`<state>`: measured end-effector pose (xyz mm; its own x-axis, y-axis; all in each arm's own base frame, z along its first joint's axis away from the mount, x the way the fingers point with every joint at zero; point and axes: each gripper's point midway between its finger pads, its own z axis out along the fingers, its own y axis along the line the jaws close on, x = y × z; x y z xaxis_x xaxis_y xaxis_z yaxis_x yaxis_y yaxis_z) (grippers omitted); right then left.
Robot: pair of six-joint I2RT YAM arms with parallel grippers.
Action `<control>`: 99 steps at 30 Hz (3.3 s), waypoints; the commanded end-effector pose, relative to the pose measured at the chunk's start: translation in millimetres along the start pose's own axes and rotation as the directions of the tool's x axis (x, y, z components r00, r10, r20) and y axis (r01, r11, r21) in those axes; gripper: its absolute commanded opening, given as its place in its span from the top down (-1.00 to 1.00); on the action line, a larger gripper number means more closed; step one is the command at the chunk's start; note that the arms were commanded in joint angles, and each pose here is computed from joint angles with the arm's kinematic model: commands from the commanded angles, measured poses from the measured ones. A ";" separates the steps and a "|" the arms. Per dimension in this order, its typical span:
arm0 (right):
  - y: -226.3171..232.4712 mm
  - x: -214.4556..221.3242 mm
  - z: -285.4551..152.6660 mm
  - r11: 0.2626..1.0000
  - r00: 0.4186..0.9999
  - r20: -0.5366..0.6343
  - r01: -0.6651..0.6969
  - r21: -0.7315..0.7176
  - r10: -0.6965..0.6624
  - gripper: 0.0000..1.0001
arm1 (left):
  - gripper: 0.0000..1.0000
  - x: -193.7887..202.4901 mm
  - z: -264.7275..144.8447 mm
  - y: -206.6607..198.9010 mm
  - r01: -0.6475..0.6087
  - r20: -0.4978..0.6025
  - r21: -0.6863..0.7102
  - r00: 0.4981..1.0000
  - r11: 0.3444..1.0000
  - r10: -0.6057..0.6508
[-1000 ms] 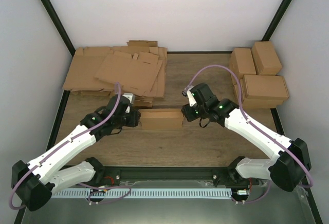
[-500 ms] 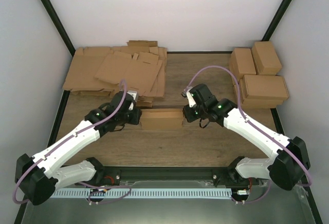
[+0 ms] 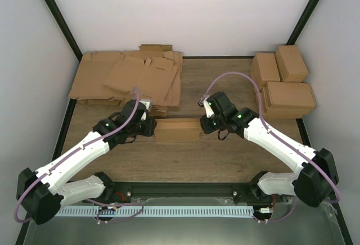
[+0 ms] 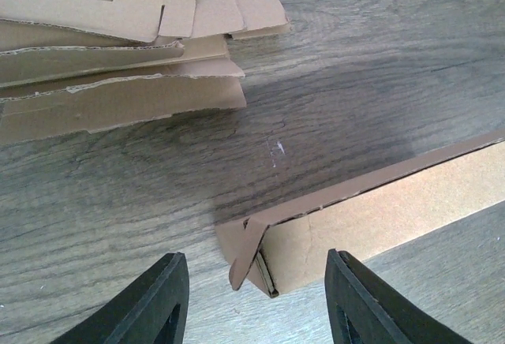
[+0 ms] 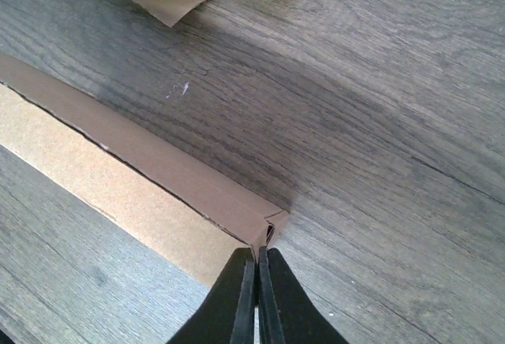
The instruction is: Fold the paper box
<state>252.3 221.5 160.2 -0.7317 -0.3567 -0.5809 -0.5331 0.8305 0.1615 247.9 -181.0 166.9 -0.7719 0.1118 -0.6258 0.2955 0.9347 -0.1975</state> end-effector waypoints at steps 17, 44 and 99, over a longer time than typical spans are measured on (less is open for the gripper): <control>3.6 -0.1 -0.6 1.000 1.000 -0.006 0.026 -0.011 -0.026 0.97 | 0.42 -10.9 5.3 -7.5 -0.032 0.001 0.015 0.999 0.999 0.032; 10.3 -4.7 -0.7 0.979 0.979 0.010 -0.204 -0.016 0.204 0.99 | 0.92 -3.4 8.5 -17.9 0.199 -0.030 0.083 0.980 0.976 -0.198; -4.1 21.6 6.0 0.966 0.971 0.075 -0.234 0.106 0.227 0.99 | 0.93 22.6 17.8 -9.6 0.165 0.019 0.006 0.986 0.986 -0.165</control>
<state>249.8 221.3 157.1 -0.7698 -0.0447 -0.6367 -0.2919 0.9118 0.2889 247.4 -194.9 156.9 -0.7606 -0.1429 -0.6333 0.1347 0.9196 -0.3691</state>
